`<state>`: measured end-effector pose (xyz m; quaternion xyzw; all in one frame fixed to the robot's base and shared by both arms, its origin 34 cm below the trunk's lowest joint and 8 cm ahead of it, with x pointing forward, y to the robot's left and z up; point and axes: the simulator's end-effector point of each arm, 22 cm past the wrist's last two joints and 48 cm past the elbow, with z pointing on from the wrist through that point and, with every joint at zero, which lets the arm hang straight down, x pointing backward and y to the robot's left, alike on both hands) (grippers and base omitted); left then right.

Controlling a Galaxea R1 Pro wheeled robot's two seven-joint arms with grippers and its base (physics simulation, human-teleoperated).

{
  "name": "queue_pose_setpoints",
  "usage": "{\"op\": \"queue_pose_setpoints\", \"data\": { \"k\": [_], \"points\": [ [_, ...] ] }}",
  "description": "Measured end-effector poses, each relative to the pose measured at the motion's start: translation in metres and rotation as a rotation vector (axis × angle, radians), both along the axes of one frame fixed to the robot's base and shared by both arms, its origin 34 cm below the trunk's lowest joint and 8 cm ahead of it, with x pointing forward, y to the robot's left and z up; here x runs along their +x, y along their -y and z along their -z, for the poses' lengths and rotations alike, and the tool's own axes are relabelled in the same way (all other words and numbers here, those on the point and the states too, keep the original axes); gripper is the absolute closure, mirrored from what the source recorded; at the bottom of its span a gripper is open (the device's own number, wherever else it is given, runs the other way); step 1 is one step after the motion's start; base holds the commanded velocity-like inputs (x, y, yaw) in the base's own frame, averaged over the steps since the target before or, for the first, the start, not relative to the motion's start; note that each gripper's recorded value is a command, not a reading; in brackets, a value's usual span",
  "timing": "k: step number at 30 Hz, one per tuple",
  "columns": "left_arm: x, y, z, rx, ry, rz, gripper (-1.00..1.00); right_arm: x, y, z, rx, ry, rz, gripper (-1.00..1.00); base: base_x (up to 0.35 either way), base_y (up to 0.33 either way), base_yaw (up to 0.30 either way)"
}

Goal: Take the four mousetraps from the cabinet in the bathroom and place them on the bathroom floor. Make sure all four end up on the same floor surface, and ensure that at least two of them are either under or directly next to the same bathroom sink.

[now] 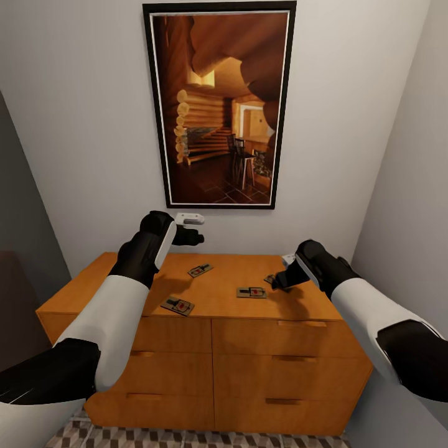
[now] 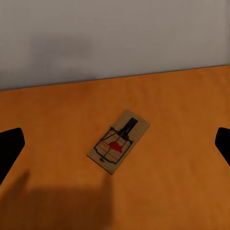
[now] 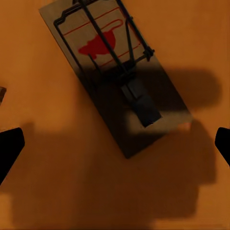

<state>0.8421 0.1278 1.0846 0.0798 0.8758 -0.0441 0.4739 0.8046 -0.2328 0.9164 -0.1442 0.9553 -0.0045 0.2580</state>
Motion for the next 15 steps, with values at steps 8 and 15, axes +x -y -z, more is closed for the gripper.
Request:
{"op": "queue_pose_setpoints", "data": {
  "k": [8, 15],
  "points": [
    [-0.0002, 0.0011, 0.0000, 0.000, 0.000, 0.002, -1.00, -0.0014, 0.0019, 0.0029, -0.001, -0.008, 0.004, -1.00, 0.012, -0.050, 0.000],
    [-0.0004, 0.0030, 0.0002, 0.000, 0.000, 0.003, -1.00, -0.0016, 0.0022, 0.0034, 0.000, -0.010, 0.005, -1.00, 0.033, -0.102, 0.000]
  ]
}}
